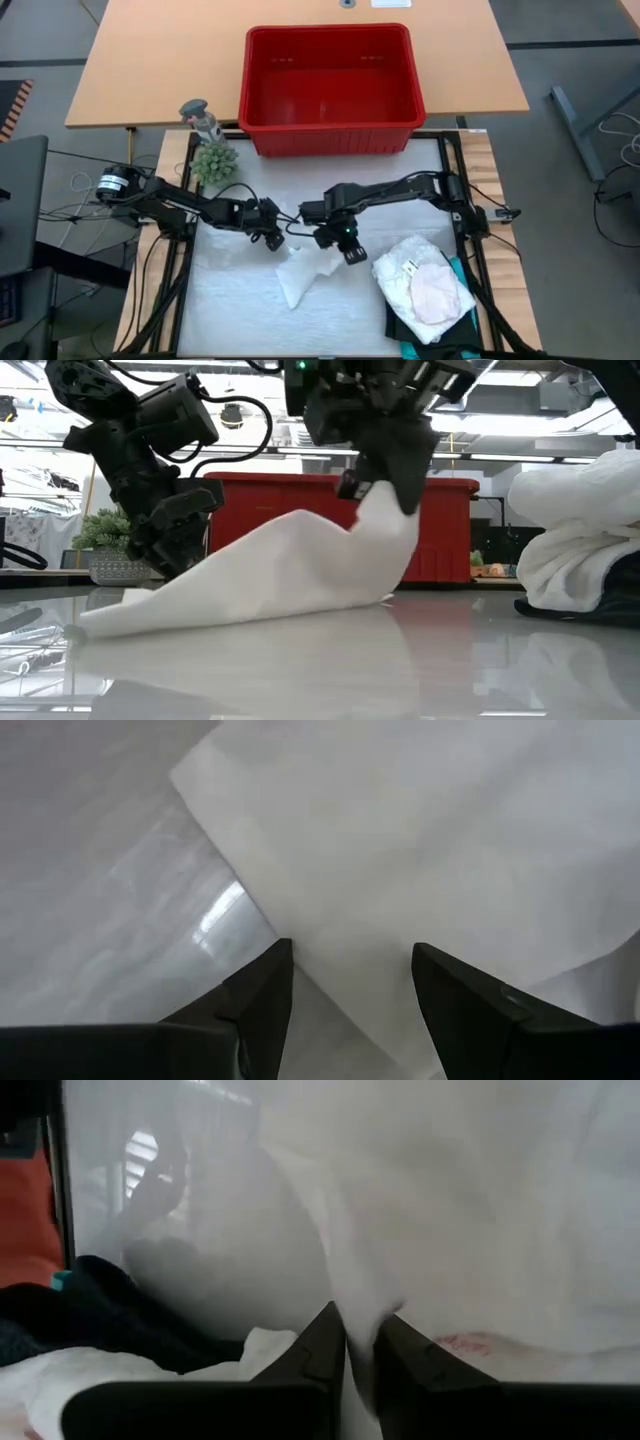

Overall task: Fold Laundry from Bin
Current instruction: Fold the white boxers

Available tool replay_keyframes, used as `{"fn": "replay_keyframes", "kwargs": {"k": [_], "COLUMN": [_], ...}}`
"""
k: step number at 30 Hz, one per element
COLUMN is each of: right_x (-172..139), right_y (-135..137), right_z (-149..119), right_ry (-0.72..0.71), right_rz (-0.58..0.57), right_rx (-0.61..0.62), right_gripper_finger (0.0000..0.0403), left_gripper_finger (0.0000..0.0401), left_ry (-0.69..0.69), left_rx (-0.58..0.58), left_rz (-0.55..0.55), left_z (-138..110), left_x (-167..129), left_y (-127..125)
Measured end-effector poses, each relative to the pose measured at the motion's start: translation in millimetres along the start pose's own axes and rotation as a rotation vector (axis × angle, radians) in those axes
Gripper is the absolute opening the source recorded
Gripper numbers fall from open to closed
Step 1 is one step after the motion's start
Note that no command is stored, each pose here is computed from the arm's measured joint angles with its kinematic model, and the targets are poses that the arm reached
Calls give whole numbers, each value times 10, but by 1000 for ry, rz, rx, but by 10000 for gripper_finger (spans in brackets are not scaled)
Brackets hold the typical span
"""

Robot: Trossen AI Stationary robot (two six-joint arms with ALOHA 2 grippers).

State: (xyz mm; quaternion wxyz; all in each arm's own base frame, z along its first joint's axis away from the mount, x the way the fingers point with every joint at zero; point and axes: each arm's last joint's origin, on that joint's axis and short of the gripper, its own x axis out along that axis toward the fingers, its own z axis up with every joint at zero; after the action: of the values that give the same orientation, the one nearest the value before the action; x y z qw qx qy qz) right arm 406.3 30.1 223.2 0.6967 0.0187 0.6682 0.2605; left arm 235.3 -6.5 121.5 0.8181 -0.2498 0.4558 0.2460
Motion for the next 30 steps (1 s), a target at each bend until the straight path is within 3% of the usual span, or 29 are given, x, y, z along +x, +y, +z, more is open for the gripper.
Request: {"fn": "replay_keyframes", "kwargs": {"k": [11,20,30], "right_x": [245,39,-346], "right_y": [32,145,159], "right_z": [-149,-308,-423], "right_ry": [126,202,71], "right_rz": [53,70,39], "right_rx": [146,202,214], "right_gripper_finger": [72,73,73], "left_gripper_finger": [194,194,194], "left_ry": [43,60,-9], "left_rx": [52,79,16], "left_rz": [1,15,14], "left_z": [-115,-219,-273], "left_x": [-30,-62,-88], "left_y": [-66,-124,-202]}}
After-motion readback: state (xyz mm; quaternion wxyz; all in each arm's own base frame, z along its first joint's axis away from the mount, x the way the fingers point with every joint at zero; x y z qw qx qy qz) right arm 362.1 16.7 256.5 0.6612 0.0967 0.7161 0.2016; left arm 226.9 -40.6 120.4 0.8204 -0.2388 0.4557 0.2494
